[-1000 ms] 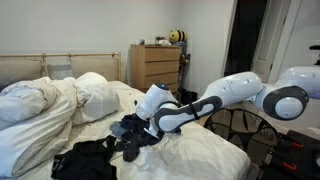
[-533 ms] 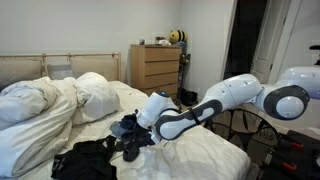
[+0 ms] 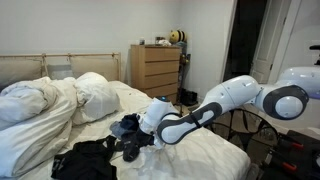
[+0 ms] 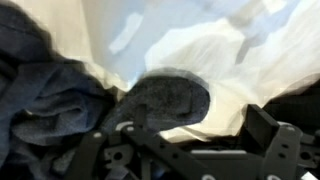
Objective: Put some of the clothes on the bed in the laundry hamper
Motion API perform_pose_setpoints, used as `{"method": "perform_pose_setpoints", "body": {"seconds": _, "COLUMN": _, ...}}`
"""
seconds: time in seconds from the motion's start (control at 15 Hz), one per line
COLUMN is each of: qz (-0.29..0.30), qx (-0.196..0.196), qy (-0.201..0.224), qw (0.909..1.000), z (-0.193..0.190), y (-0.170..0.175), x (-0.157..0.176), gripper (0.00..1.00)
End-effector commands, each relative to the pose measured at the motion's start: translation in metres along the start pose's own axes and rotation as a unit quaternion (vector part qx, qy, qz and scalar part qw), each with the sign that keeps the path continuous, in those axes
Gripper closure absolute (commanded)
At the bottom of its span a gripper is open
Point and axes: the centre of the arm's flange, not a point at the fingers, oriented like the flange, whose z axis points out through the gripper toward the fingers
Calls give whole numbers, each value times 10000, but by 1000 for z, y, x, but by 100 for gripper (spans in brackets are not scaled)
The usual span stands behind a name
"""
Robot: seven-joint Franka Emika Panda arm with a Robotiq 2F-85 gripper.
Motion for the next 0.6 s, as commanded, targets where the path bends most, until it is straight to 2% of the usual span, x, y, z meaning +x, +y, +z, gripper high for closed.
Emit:
{"method": "perform_pose_setpoints", "body": {"seconds": 0.0, "qz": 40, "qx": 88, "qy": -159, "qw": 9998, "z": 64, "y": 9, "x": 40, "gripper": 0}}
{"method": "perform_pose_setpoints", "body": {"seconds": 0.27, "qz": 36, "qx": 82, "qy": -222, "qw": 9997, "z": 70, "y": 11, "x": 33, "gripper": 0}}
{"method": "perform_pose_setpoints", "body": {"seconds": 0.33, "qz": 15, "qx": 72, "qy": -219, "qw": 9997, "z": 71, "y": 12, "x": 32, "gripper": 25}}
{"method": "perform_pose_setpoints", "body": {"seconds": 0.4, "qz": -6, "qx": 67, "qy": -224, "qw": 9997, "z": 72, "y": 12, "x": 31, "gripper": 28}}
{"method": "perform_pose_setpoints", "body": {"seconds": 0.53, "qz": -41, "qx": 34, "qy": -187, "qw": 9998, "z": 72, "y": 12, "x": 30, "gripper": 44}}
